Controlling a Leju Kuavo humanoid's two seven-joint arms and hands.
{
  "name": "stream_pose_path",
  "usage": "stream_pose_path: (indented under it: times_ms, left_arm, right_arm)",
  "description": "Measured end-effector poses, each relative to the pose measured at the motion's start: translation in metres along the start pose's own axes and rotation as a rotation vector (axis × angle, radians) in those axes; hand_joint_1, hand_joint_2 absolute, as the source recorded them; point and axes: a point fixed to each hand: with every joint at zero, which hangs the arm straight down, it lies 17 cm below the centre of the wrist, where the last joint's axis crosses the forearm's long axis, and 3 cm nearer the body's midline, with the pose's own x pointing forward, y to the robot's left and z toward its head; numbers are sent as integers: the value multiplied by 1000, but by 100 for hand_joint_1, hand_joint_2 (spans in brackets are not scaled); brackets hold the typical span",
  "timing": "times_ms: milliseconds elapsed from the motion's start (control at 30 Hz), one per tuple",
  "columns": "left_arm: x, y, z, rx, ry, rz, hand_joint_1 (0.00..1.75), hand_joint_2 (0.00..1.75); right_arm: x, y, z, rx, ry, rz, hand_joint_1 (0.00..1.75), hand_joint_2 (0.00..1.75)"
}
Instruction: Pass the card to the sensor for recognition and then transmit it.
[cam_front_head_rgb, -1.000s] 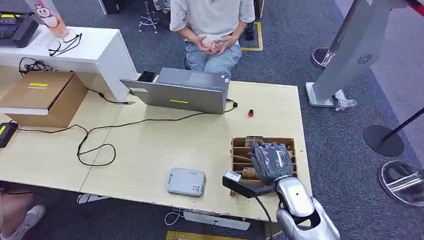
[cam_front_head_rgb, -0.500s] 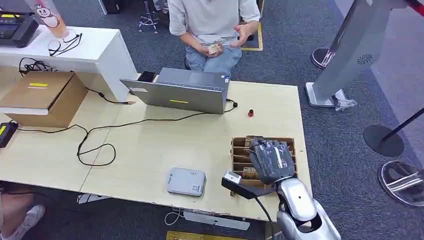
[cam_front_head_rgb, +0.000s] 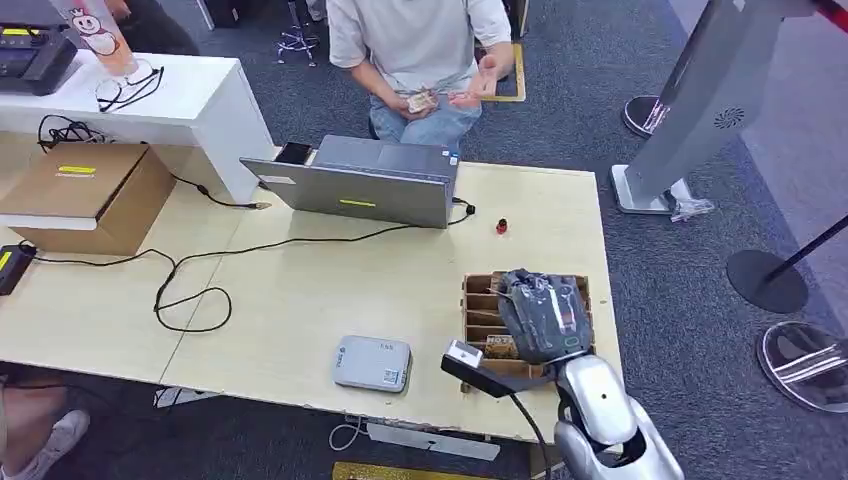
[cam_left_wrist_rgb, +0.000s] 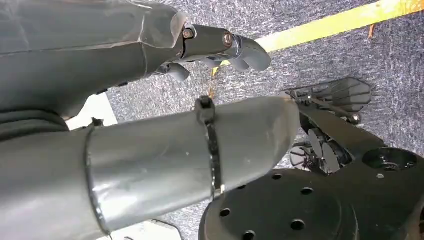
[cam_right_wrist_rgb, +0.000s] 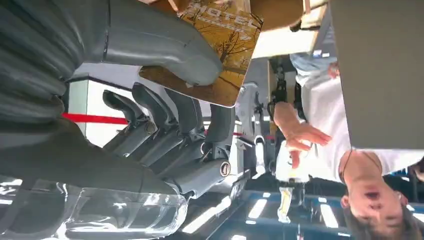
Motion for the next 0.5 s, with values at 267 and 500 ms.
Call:
stream_pose_path:
  times_ms: [267,500]
  left_arm:
    - [0,-1,0,-7,-1,2,0,0]
    - [0,-5,0,-17,-1,4,0,0]
  right_arm:
    - [5,-12,-1,-46,-22,-16,175,175]
    - [10,-24,-2,-110,-49,-48,175,175]
